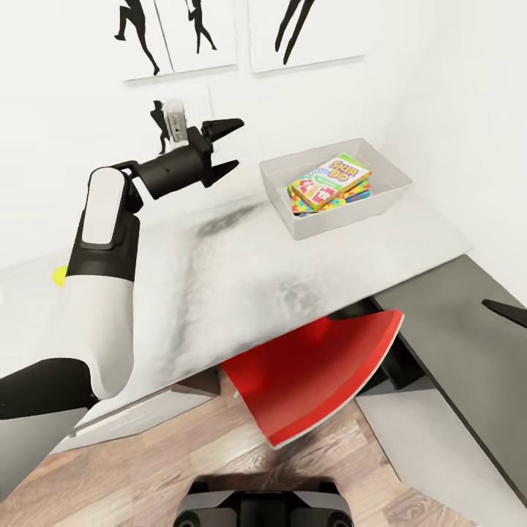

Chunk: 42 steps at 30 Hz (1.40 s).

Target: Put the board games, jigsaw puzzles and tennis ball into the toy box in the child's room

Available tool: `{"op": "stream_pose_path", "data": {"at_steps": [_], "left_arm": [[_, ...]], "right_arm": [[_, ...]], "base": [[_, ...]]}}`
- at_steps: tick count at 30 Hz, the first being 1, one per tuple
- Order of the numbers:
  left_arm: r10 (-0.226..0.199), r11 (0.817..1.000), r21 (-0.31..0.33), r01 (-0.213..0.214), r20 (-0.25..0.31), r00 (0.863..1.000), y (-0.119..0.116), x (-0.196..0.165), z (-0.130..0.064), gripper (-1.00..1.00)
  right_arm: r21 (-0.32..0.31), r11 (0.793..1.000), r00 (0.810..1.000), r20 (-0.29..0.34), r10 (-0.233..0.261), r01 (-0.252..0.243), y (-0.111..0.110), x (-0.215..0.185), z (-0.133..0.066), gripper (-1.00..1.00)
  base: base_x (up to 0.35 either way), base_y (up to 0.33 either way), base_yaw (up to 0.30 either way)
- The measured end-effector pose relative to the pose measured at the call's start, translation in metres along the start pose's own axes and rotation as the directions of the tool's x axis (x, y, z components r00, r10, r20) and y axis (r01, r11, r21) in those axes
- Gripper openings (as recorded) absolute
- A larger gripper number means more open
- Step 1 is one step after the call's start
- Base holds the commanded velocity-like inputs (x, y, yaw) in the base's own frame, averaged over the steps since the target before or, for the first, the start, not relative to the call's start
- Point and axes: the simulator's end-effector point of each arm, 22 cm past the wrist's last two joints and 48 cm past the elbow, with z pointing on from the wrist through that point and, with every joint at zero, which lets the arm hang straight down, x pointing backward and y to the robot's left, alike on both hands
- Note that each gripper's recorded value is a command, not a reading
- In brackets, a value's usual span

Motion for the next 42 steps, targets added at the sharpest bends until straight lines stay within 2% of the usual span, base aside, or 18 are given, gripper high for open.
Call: {"op": "stream_pose_path", "data": {"at_steps": [7, 12, 17, 21, 22, 26, 27, 30, 31, 33, 34, 37, 38, 41, 42], "left_arm": [[-0.007, 1.000, -0.008, 0.007, 0.009, 1.000, 0.012, 0.013, -0.017, 1.00], [-0.007, 1.000, -0.009, 0.007, 0.014, 1.000, 0.013, 0.018, -0.024, 1.00], [0.001, 1.000, -0.008, -0.001, 0.029, 1.000, 0.011, 0.016, -0.032, 1.00], [0.009, 0.999, -0.038, -0.008, 0.045, 0.999, 0.024, 0.016, -0.052, 1.00], [0.010, 0.999, -0.036, -0.008, 0.045, 0.999, 0.023, 0.015, -0.052, 1.00], [0.023, 0.996, -0.088, -0.015, 0.085, 0.996, 0.045, 0.006, -0.087, 1.00], [0.023, 0.996, -0.087, -0.016, 0.086, 0.996, 0.044, 0.006, -0.088, 1.00], [0.040, 0.991, -0.129, -0.023, 0.127, 0.991, 0.057, -0.008, -0.119, 1.00], [0.040, 0.991, -0.128, -0.024, 0.128, 0.991, 0.057, -0.008, -0.119, 1.00], [0.052, 0.988, -0.153, -0.028, 0.153, 0.987, 0.065, -0.017, -0.140, 1.00], [0.052, 0.988, -0.153, -0.028, 0.154, 0.987, 0.064, -0.017, -0.141, 1.00], [0.066, 0.985, -0.170, -0.034, 0.188, 0.980, 0.070, -0.027, -0.170, 1.00], [0.066, 0.985, -0.169, -0.034, 0.188, 0.980, 0.069, -0.027, -0.171, 1.00], [0.078, 0.983, -0.177, -0.039, 0.218, 0.973, 0.070, -0.036, -0.197, 1.00], [0.079, 0.983, -0.177, -0.040, 0.219, 0.973, 0.070, -0.037, -0.197, 1.00]], "right_arm": [[-0.036, 0.995, 0.995, 0.060, -0.085, 0.088, 0.024, -0.048, 0.017, 1.00], [-0.027, 0.991, 0.988, 0.089, -0.130, 0.133, 0.034, -0.073, 0.028, 1.00], [-0.039, 0.982, 0.979, 0.096, -0.178, 0.182, 0.055, -0.095, 0.052, 1.00], [-0.072, 0.973, 0.972, 0.103, -0.211, 0.219, 0.084, -0.115, 0.080, 1.00], [-0.071, 0.973, 0.972, 0.103, -0.212, 0.220, 0.084, -0.116, 0.079, 1.00], [-0.055, 0.970, 0.967, 0.112, -0.228, 0.236, 0.106, -0.135, 0.108, 1.00], [-0.054, 0.970, 0.967, 0.113, -0.230, 0.237, 0.106, -0.135, 0.108, 1.00], [-0.058, 0.969, 0.965, 0.123, -0.231, 0.240, 0.133, -0.148, 0.136, 1.00], [-0.056, 0.969, 0.965, 0.124, -0.233, 0.241, 0.133, -0.149, 0.136, 1.00], [-0.057, 0.968, 0.964, 0.118, -0.237, 0.245, 0.154, -0.153, 0.158, 1.00], [-0.054, 0.968, 0.964, 0.118, -0.239, 0.246, 0.154, -0.153, 0.158, 1.00], [-0.043, 0.968, 0.965, 0.101, -0.244, 0.249, 0.183, -0.154, 0.189, 1.00], [-0.040, 0.967, 0.964, 0.101, -0.245, 0.250, 0.183, -0.154, 0.189, 1.00], [-0.047, 0.973, 0.971, 0.088, -0.223, 0.228, 0.212, -0.149, 0.215, 1.00], [-0.044, 0.972, 0.971, 0.088, -0.224, 0.229, 0.212, -0.149, 0.215, 1.00]], "base": [[0.000, 0.000, 0.215], [0.000, 0.000, 0.233], [0.000, 0.000, 0.247], [0.000, 0.000, 0.259], [0.000, 0.000, 0.262], [0.000, 0.000, 0.266], [0.000, 0.000, 0.269], [0.000, 0.000, 0.271], [0.000, 0.000, 0.273], [0.000, 0.000, 0.274], [0.000, 0.000, 0.275], [0.000, 0.000, 0.277], [0.000, 0.000, 0.279], [0.000, 0.000, 0.269], [0.000, 0.000, 0.231]]}}
